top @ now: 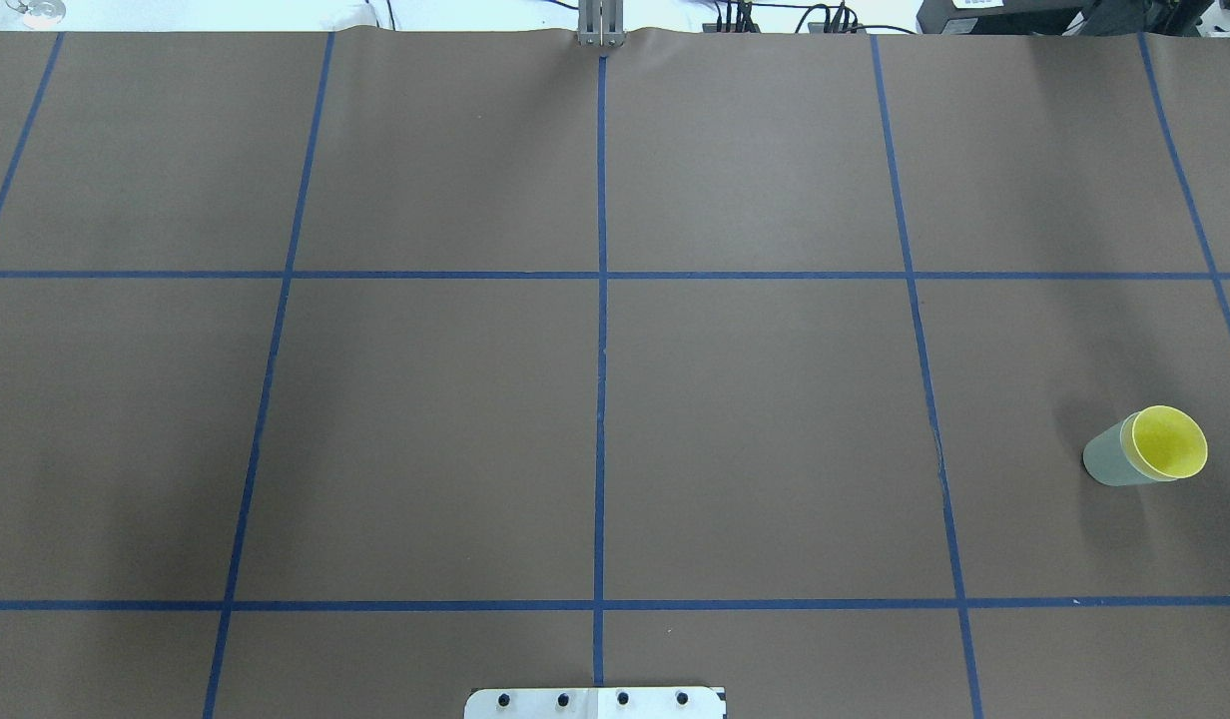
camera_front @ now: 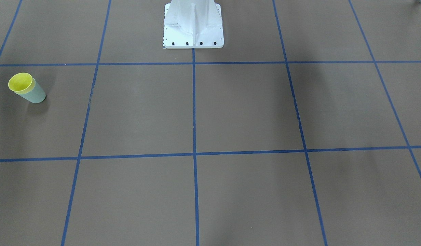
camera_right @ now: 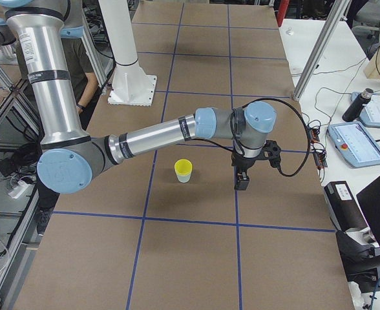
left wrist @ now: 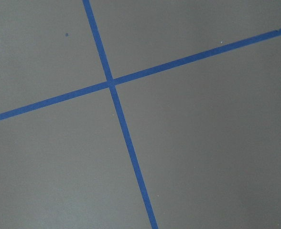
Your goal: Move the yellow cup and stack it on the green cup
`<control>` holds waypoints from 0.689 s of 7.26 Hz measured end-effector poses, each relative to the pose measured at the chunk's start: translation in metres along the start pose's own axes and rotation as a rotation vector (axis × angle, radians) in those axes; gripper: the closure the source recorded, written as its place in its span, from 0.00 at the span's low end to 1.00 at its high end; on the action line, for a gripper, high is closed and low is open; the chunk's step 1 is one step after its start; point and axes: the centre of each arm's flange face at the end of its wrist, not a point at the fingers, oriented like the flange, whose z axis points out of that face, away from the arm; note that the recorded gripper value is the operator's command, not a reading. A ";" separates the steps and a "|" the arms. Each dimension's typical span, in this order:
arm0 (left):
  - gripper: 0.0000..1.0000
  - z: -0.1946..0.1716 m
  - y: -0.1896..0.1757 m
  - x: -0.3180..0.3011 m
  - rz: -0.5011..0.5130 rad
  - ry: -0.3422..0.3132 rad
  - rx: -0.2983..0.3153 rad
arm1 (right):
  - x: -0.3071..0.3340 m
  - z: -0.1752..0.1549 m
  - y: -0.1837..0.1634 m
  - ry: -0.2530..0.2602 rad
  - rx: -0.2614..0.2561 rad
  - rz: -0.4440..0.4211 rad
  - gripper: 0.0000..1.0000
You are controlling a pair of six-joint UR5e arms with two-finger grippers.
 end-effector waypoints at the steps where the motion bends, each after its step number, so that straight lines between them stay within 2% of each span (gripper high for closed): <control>1: 0.00 0.002 0.007 -0.001 -0.008 0.007 -0.004 | -0.001 0.002 0.005 0.003 -0.002 -0.005 0.00; 5: 0.00 0.011 0.034 -0.006 -0.033 0.017 -0.022 | 0.011 0.036 0.030 0.018 -0.063 0.007 0.00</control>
